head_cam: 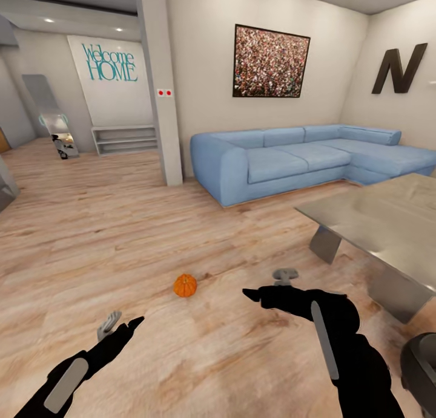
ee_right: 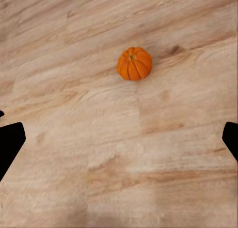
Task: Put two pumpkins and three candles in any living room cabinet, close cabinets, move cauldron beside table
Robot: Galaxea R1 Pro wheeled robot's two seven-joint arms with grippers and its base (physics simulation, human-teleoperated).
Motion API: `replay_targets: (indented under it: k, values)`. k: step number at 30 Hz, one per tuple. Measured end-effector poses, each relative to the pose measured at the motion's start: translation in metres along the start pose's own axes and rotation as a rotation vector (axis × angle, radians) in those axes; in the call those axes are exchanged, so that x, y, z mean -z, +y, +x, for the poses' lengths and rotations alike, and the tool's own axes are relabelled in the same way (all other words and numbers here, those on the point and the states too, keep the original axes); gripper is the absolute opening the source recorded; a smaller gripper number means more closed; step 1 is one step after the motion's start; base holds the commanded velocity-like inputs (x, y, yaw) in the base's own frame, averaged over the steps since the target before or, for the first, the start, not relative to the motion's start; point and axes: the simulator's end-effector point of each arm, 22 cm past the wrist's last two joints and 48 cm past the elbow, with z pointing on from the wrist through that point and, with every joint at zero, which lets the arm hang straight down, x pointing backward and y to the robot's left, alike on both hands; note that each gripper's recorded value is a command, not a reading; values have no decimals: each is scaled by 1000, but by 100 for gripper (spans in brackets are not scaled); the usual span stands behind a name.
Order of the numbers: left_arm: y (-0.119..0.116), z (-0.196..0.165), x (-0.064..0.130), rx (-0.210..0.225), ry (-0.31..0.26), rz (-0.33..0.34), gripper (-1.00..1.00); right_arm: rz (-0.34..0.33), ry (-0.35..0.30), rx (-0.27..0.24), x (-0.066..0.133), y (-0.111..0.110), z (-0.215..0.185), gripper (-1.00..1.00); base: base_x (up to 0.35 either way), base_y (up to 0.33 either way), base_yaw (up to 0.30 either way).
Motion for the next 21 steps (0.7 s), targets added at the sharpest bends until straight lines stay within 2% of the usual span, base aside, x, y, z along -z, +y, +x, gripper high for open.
replay_targets:
  k: [4, 7, 14, 15, 16, 21]
  values:
    - [-3, 1, 1, -7, 5, 34, 100, -55, 2, 4, 0, 12, 1, 100, 273, 204, 0]
    - [8, 8, 3, 12, 22, 30, 100, -81, 6, 8, 1, 18, 2, 100, 249, 225, 0]
    - [1, 15, 6, 38, 36, 106, 100, -93, -21, 29, 1, 20, -4, 100, 236, 233, 0]
    - [1, 19, 6, 50, 50, 112, 100, -91, -25, 30, 2, 20, -5, 100, 232, 232, 0]
    - [8, 38, 8, 90, 116, 106, 100, -76, -38, 35, 5, 12, -10, 100, 232, 231, 0]
    - [22, 52, -3, 157, 168, 55, 100, -70, -33, 41, 6, 7, -8, 100, 232, 246, 0]
